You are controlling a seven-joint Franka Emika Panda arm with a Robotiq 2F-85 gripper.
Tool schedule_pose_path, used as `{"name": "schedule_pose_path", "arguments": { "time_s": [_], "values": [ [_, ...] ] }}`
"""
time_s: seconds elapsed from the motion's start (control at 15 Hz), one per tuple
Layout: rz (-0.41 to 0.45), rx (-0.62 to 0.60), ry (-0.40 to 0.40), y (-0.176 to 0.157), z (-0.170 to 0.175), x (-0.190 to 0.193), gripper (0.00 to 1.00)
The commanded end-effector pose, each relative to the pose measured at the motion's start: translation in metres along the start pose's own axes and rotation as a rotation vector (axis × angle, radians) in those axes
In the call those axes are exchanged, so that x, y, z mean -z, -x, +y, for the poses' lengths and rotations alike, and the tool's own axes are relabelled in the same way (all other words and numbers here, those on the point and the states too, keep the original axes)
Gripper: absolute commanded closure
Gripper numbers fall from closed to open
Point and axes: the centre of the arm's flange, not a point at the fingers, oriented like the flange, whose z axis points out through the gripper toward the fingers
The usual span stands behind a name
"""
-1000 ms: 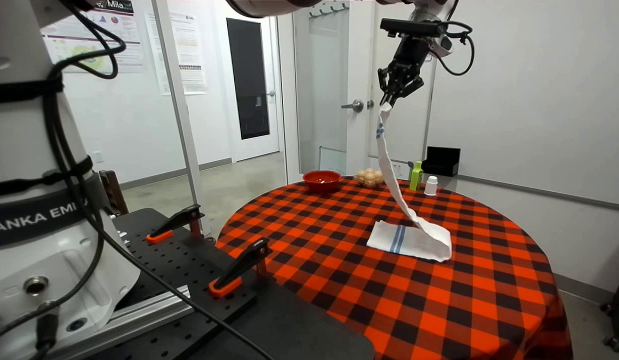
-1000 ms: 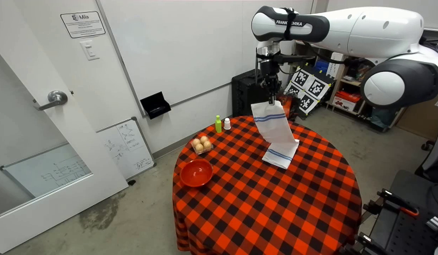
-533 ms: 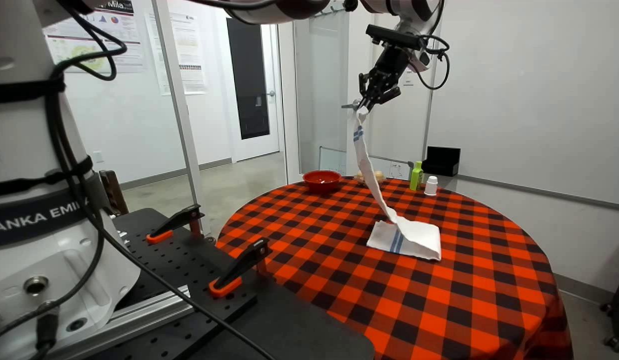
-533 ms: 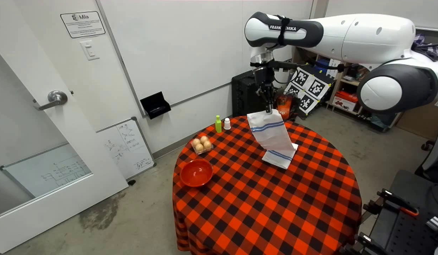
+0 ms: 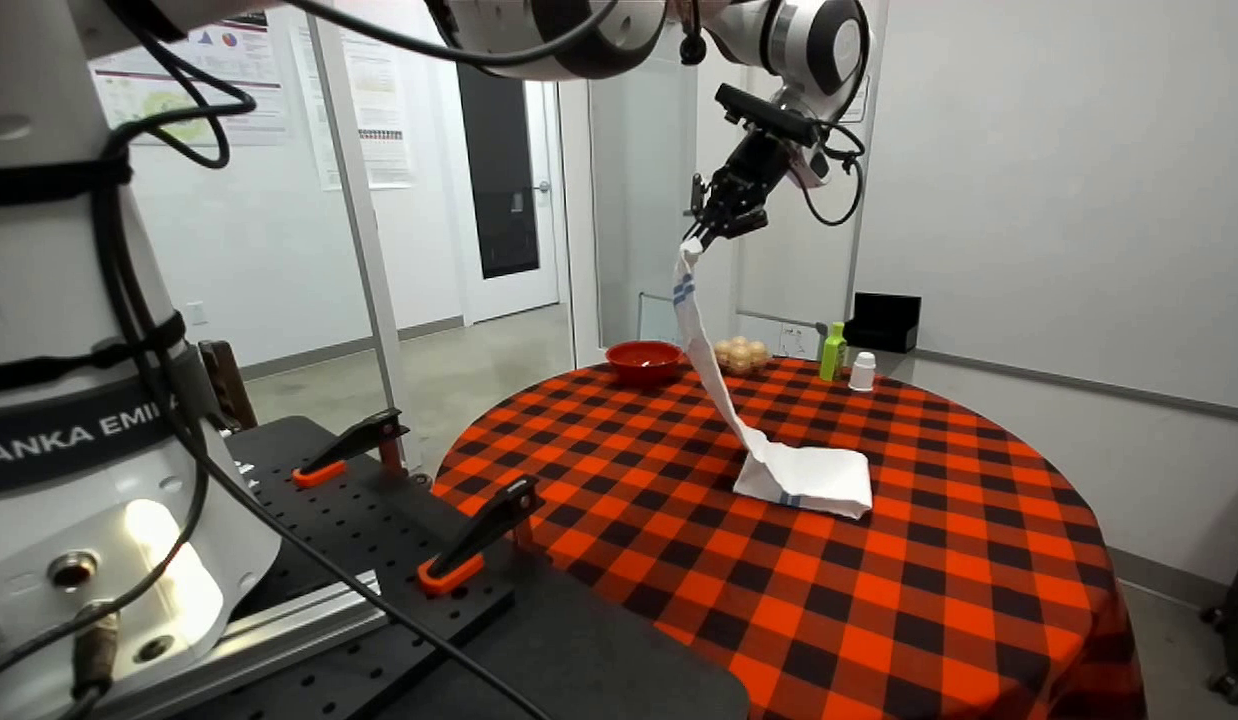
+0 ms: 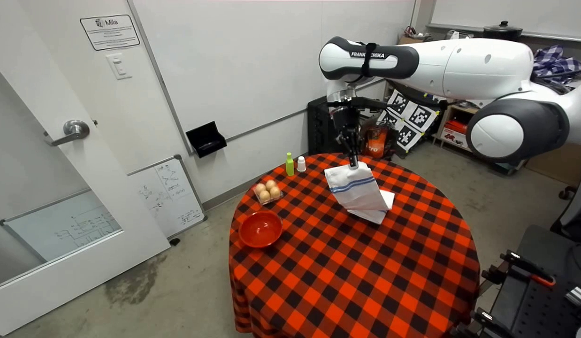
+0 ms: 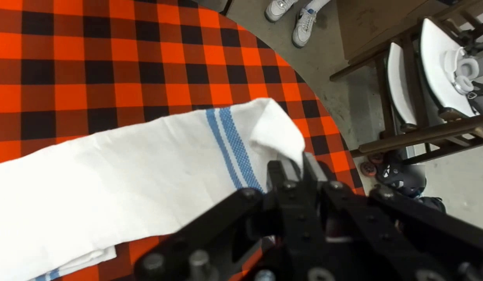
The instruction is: Fold the cloth
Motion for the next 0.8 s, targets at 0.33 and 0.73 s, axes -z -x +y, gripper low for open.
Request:
{"name": "schedule_pose_path", "arguments": {
  "time_s": [0.33, 0.73],
  "values": [
    [0.089, -0.162, -0.22, 0.021, 0.031, -0.038, 0.98],
    [0.228, -0.275, -0.368, 0.031, 0.09, -0.011, 0.98]
  ]
}}
